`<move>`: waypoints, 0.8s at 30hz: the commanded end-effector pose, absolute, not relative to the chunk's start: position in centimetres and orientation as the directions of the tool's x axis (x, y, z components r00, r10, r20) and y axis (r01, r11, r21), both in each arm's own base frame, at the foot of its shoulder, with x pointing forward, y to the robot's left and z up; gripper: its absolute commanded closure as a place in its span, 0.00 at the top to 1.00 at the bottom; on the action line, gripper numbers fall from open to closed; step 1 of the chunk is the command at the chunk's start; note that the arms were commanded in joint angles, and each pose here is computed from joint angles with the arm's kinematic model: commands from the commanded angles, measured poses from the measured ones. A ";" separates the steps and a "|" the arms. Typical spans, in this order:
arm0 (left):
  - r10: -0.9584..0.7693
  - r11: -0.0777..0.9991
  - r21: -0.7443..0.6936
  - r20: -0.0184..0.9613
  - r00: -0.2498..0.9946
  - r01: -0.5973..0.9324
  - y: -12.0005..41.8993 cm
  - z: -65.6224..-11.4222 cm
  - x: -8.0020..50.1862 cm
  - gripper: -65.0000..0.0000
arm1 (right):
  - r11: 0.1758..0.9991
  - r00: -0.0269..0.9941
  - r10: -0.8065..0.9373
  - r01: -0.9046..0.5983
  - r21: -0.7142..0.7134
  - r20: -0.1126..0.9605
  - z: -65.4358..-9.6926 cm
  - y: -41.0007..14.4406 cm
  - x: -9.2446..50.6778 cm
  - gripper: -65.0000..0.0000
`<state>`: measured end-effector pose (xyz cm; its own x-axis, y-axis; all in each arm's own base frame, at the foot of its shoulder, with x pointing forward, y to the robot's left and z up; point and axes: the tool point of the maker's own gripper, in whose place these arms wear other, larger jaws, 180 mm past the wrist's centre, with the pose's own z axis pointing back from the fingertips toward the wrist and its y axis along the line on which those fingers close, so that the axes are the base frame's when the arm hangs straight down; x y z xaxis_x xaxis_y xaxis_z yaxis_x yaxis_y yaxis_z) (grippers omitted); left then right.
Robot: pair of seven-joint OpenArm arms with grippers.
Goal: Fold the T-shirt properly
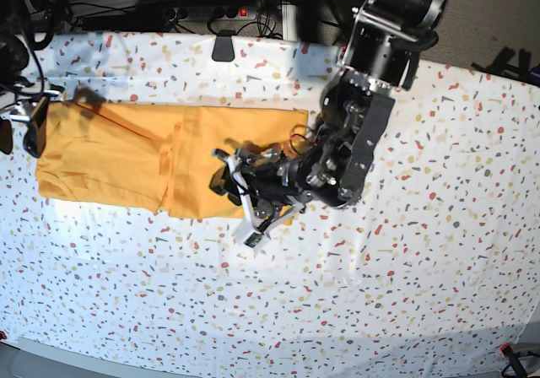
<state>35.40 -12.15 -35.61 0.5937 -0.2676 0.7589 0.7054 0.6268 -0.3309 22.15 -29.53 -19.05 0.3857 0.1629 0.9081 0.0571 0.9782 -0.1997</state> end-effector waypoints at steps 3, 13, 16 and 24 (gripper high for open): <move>-0.235 0.715 -0.230 0.810 0.537 0.660 -11.3 -34.7 38.3 0.34 | 0.964 0.359 0.234 0.035 -0.264 0.903 -17.5 -30.7 22.8 0.49; -0.289 0.761 -0.179 0.767 0.573 0.624 -9.8 -38.6 36.6 0.34 | 0.972 0.460 0.169 0.071 -0.225 0.872 -20.2 -36.8 23.9 0.49; -0.303 0.770 -0.182 0.740 0.600 0.612 -9.0 -40.9 35.9 0.34 | 0.979 0.475 0.095 0.115 -0.168 0.875 -21.2 -39.5 24.8 0.49; -0.318 0.812 -0.141 0.706 0.632 0.566 -5.4 -43.6 36.9 0.34 | 0.976 0.467 -0.124 0.218 0.022 0.876 -22.6 -46.4 27.1 0.49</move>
<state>36.80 -7.35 -42.47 0.6030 -0.2695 0.7509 0.5923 0.7818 -0.1950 26.47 -45.87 -24.98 0.5105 -0.1685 0.8432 0.2330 0.9710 0.0530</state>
